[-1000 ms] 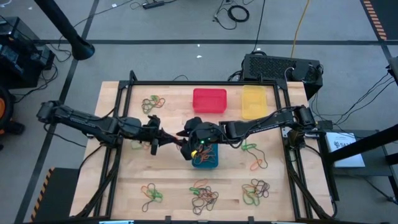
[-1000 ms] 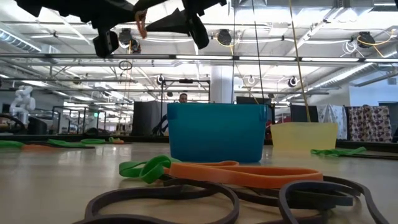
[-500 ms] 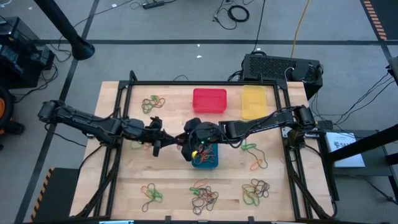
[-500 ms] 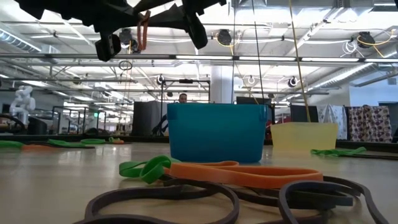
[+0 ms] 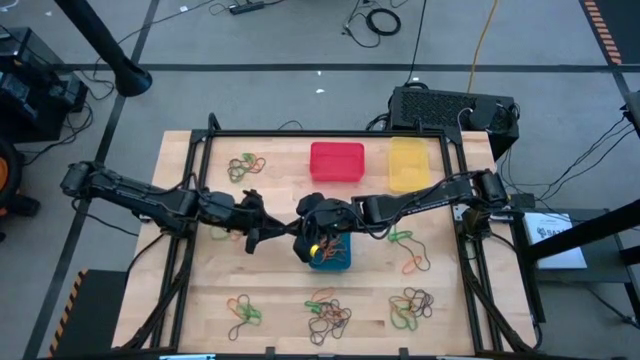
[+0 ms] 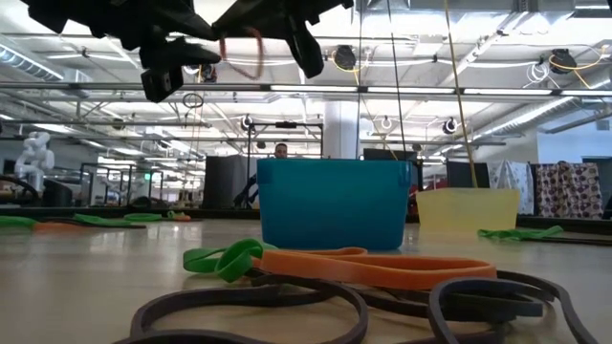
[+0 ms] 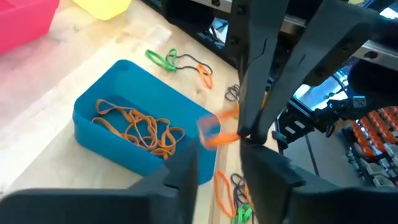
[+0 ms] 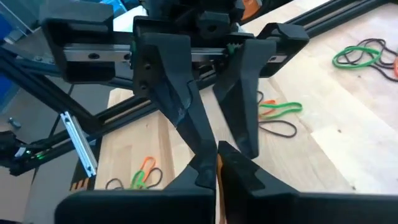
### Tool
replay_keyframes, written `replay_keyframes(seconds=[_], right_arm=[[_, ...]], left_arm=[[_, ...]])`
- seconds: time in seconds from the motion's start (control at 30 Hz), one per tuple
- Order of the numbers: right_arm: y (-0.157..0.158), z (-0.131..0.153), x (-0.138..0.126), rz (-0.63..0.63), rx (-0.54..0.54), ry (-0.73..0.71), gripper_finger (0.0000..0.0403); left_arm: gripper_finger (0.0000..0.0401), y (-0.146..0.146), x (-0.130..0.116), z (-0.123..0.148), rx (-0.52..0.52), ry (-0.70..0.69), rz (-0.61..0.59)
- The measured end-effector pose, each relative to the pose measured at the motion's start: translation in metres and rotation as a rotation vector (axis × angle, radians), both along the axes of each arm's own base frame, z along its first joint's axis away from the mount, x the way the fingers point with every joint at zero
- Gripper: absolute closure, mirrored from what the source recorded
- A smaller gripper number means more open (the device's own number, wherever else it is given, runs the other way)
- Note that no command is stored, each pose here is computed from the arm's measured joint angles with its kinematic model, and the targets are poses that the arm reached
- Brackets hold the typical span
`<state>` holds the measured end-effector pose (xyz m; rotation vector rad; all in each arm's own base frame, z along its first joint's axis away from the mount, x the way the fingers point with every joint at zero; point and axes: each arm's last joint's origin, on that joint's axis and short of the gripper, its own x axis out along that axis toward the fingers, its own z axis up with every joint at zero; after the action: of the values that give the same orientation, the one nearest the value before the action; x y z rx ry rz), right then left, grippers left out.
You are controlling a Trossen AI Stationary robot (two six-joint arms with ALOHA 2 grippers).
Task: Sort rubber bands into baskets
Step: Put the orange rubber band into the blue bin
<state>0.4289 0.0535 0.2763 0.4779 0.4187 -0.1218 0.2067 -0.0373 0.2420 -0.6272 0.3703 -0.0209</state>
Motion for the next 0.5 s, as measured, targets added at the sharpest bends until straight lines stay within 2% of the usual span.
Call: replay_keyframes(seconds=[0.1, 0.23, 0.5], right_arm=[[0.001, -0.001, -0.001, 0.017, 0.015, 0.014, 0.0402], [0.003, -0.013, -0.006, 0.013, 0.026, 0.138, 0.0402], [0.002, -0.036, -0.026, -0.05, 0.074, 0.445, 0.0402]], left_arm=[[0.0231, 0.0, -0.003, 0.0, -0.003, 0.017, -0.019], [0.0205, 0.002, -0.015, 0.0, -0.006, 0.079, -0.05], [0.0201, 0.008, -0.046, 0.002, -0.011, 0.185, -0.026]])
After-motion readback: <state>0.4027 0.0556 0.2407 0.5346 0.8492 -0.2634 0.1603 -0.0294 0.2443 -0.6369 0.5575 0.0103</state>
